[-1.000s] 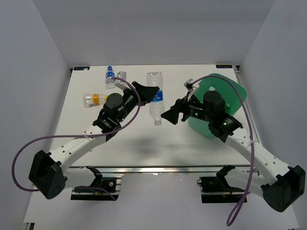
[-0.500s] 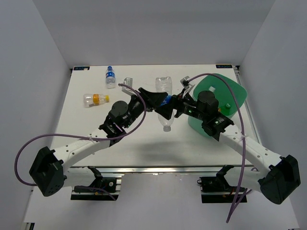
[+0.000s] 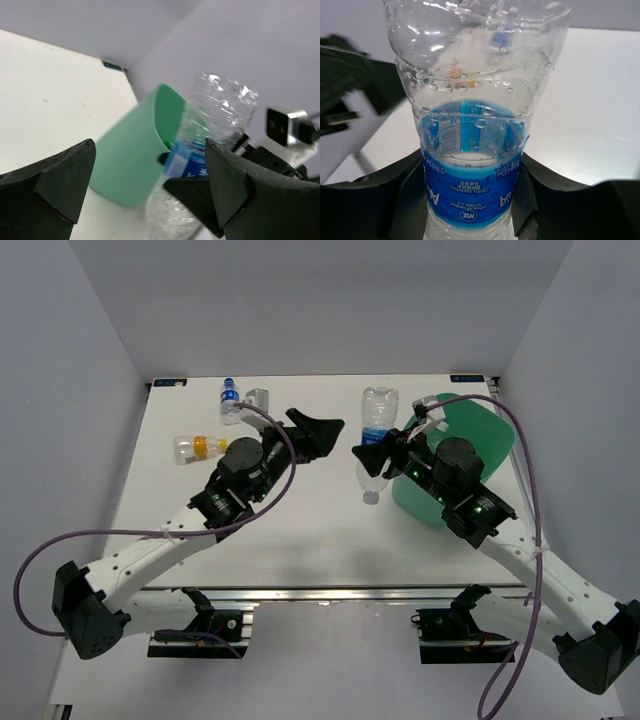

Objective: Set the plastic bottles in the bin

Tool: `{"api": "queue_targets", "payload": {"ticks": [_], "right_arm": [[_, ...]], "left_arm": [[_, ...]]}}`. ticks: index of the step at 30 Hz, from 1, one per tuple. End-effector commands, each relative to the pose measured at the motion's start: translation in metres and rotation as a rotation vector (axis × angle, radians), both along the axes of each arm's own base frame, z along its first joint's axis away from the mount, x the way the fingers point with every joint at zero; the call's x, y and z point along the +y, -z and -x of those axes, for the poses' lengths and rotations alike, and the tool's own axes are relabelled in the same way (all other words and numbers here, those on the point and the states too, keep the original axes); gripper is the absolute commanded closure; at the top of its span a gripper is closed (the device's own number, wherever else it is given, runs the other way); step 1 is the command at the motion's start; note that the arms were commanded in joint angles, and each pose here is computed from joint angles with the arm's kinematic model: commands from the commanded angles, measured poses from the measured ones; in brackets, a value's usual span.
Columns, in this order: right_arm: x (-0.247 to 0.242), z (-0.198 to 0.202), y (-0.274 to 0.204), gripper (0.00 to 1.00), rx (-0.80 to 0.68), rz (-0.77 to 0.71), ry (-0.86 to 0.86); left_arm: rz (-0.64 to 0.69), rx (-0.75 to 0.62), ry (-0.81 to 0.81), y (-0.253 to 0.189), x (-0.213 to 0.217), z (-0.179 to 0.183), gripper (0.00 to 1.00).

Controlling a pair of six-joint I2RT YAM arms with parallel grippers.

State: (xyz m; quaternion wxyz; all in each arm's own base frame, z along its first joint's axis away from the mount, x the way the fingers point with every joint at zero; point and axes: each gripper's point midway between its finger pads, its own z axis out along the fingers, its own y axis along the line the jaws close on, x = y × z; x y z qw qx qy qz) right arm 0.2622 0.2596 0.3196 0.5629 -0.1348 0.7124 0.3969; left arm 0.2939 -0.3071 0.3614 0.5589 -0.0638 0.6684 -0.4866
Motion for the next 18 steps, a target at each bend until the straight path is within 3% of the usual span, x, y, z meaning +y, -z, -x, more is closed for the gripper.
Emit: {"api": "queue_targets", "payload": {"ticks": [1, 5, 8, 10, 14, 18], "right_arm": [[-0.045, -0.022, -0.026, 0.72, -0.085, 0.086, 0.245], [-0.104, -0.041, -0.070, 0.76, -0.158, 0.160, 0.528], [-0.135, -0.049, -0.085, 0.76, -0.182, 0.217, 0.643], [-0.154, -0.055, -0.088, 0.76, -0.198, 0.253, 0.709], [-0.189, -0.068, -0.077, 0.73, -0.166, 0.306, 0.828], [-0.209, -0.084, -0.044, 0.67, -0.111, 0.372, 0.875]], "left_arm": [[-0.083, -0.002, -0.234, -0.021, 0.056, -0.006, 0.02], [-0.257, 0.119, -0.475, 0.011, 0.108, -0.019, 0.02], [-0.277, 0.223, -0.654, 0.037, 0.164, -0.047, 0.02], [-0.273, 0.299, -0.613, 0.063, 0.175, -0.060, 0.02], [-0.336, 0.446, -0.800, 0.105, 0.241, -0.075, 0.02], [-0.350, 0.508, -0.882, 0.129, 0.274, -0.078, 0.02]]}}
